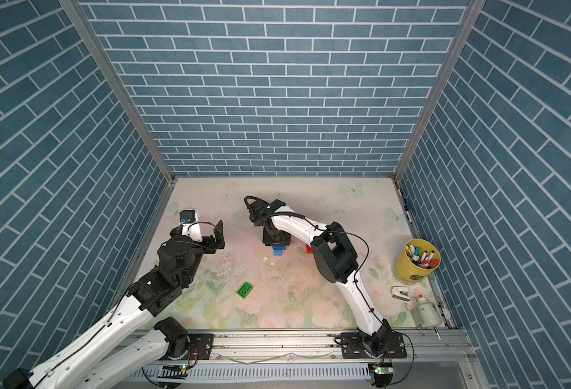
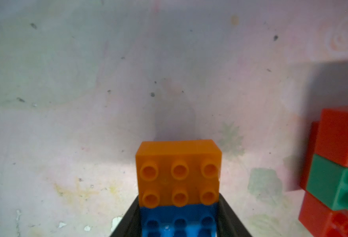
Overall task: Assemble a rectangle with lego
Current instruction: Assemble the lego brick with the lego brick, then pick up the lego brick from the center of the board.
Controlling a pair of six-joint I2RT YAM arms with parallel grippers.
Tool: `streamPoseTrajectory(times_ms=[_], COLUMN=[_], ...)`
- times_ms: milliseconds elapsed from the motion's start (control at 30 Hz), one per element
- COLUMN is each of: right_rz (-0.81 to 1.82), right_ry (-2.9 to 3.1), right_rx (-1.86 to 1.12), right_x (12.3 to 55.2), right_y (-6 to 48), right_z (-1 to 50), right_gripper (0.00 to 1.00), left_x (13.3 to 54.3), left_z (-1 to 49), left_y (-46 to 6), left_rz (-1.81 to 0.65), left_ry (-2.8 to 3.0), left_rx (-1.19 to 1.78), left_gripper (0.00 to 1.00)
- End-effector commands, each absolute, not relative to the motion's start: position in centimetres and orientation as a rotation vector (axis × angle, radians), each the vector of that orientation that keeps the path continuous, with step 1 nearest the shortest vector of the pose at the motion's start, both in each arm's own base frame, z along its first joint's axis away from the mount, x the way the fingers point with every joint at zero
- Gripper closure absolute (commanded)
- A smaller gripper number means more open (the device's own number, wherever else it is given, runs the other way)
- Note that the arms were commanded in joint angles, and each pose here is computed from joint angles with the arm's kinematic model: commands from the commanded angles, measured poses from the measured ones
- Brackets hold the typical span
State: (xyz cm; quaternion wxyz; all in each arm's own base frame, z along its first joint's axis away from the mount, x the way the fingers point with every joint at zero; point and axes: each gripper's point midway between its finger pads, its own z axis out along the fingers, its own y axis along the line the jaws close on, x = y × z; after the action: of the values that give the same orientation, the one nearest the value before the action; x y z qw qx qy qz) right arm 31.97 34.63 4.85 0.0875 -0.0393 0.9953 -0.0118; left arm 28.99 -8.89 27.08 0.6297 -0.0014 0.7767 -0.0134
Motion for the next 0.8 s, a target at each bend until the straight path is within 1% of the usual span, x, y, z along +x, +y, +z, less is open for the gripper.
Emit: streamPoseTrajectory(times_ms=[0, 133, 300, 333, 400, 500, 667, 767], right_rz=[-0.096, -0.046, 0.044, 0.083, 0.128, 0.209, 0.334, 0.346], right_ry=[3.002, 2.965, 2.892, 2.865, 2.839, 2.806, 2.755, 2.723], right_rx=[-0.047, -0.062, -0.091, -0.089, -0.086, -0.045, 0.058, 0.1], right_x=[31.0, 31.5, 32.2, 32.4, 32.6, 33.0, 33.6, 33.4], right_y=[34.0, 34.4, 34.7, 34.6, 34.2, 32.4, 26.7, 22.7], right_z=[3.9, 5.0, 8.0, 9.6, 11.1, 13.4, 16.5, 18.0], right_gripper=[0.54, 0.41, 0.3, 0.29, 0.27, 0.27, 0.27, 0.27], left_x=[28.9, 28.7, 28.3, 28.2, 28.0, 27.8, 27.8, 27.3], left_z=[27.5, 27.6, 27.9, 27.9, 27.8, 26.5, 21.9, 19.8], left_y=[-8.2, -8.6, -9.8, -10.1, -10.8, -12.4, -14.9, -16.5], left_rz=[-0.016, -0.037, -0.105, -0.122, -0.155, -0.192, -0.181, -0.189], left_ry=[1.774, 1.785, 1.806, 1.811, 1.832, 1.919, 2.163, 2.309], left_rx=[-0.029, -0.013, 0.052, 0.067, 0.103, 0.199, 0.402, 0.514], left_gripper=[0.0, 0.0, 0.0, 0.0, 0.0, 0.0, 0.06, 0.09])
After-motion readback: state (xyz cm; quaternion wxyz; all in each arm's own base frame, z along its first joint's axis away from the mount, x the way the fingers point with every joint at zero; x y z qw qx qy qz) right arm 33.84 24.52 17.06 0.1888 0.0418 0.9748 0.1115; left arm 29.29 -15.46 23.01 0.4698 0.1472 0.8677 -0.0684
